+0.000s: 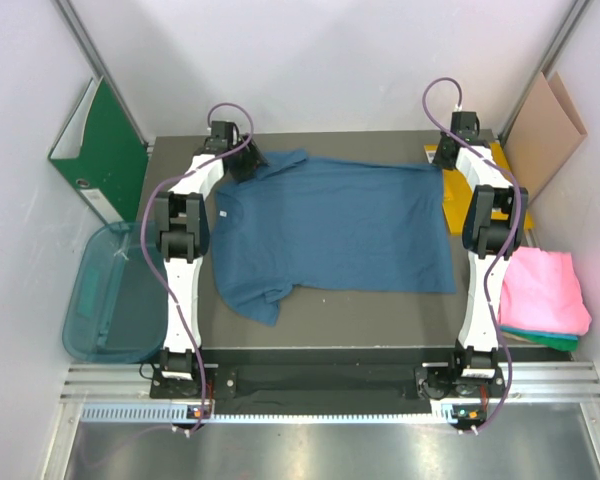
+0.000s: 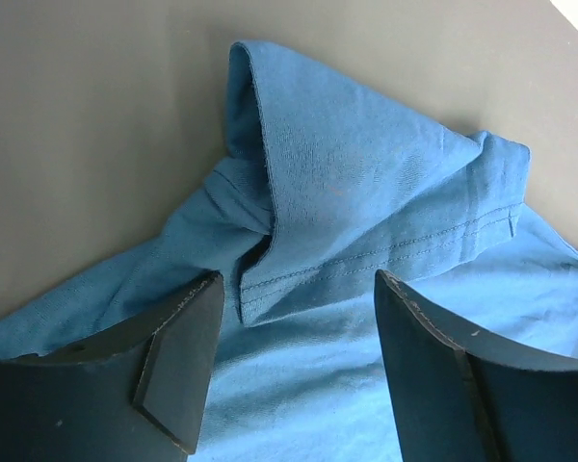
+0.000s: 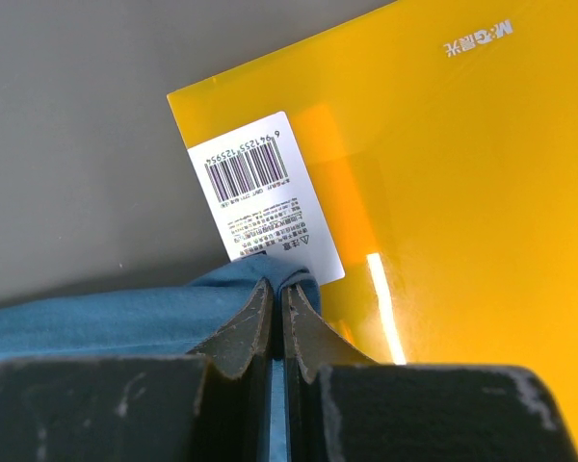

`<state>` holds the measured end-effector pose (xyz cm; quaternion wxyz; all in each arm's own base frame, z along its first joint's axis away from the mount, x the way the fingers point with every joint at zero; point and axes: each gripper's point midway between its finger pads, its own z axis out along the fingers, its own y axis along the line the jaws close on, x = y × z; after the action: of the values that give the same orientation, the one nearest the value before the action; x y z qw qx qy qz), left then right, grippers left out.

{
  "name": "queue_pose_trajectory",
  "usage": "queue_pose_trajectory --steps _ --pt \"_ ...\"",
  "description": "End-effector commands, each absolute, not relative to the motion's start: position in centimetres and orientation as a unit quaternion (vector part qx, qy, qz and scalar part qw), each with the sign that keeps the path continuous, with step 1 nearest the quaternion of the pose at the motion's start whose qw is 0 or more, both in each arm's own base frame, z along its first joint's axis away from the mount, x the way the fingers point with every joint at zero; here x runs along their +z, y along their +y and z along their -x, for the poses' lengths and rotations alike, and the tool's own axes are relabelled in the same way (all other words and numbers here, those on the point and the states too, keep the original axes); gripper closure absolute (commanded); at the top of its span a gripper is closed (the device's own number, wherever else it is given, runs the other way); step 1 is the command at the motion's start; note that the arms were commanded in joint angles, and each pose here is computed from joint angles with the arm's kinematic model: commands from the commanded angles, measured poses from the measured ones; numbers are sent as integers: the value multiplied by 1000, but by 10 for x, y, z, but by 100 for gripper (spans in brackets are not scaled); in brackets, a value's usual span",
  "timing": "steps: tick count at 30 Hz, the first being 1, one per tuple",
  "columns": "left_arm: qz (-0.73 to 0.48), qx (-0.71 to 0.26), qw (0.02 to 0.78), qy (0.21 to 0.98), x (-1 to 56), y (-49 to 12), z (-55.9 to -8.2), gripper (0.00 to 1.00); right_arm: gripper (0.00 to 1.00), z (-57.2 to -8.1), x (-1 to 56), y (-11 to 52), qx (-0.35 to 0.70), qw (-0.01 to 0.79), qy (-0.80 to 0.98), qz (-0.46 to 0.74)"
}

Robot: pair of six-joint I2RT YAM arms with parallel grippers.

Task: Fold and stack the t-shirts
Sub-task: Grap the side of the flattened tshirt furthest away from the robot with both arms

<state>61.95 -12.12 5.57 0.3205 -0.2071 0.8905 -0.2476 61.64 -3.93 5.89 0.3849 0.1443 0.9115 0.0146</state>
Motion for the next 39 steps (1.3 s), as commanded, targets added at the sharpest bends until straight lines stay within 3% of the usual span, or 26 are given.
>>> queue_pose_trajectory --steps 1,3,7,10,11,13,19,29,35,39 --pt "204 -237 346 885 76 -112 -621 31 100 -630 71 -44 23 409 900 -150" --pt "208 -251 340 882 68 -117 -624 31 100 -630 71 -44 23 408 900 -148" --pt "208 -285 332 875 63 -129 -632 48 100 -629 73 -46 17 409 901 -144" --pt "208 -294 334 871 63 -134 -635 65 100 -628 73 -47 14 407 902 -143" --pt "209 -294 335 870 64 -133 -636 80 100 -628 73 -48 14 408 902 -142" --pt "207 -295 339 869 67 -134 -637 99 100 -628 73 -47 14 406 903 -142" --pt "208 -276 374 860 100 -121 -640 100 100 -627 72 -46 17 404 903 -145" --pt "212 -323 460 799 220 -95 -655 100 100 -623 77 -44 19 404 903 -144" --pt "215 -330 420 817 224 -94 -620 100 99 -624 94 -42 23 414 899 -137" --pt "232 -325 374 837 204 -94 -588 100 92 -623 112 -41 25 424 896 -130"
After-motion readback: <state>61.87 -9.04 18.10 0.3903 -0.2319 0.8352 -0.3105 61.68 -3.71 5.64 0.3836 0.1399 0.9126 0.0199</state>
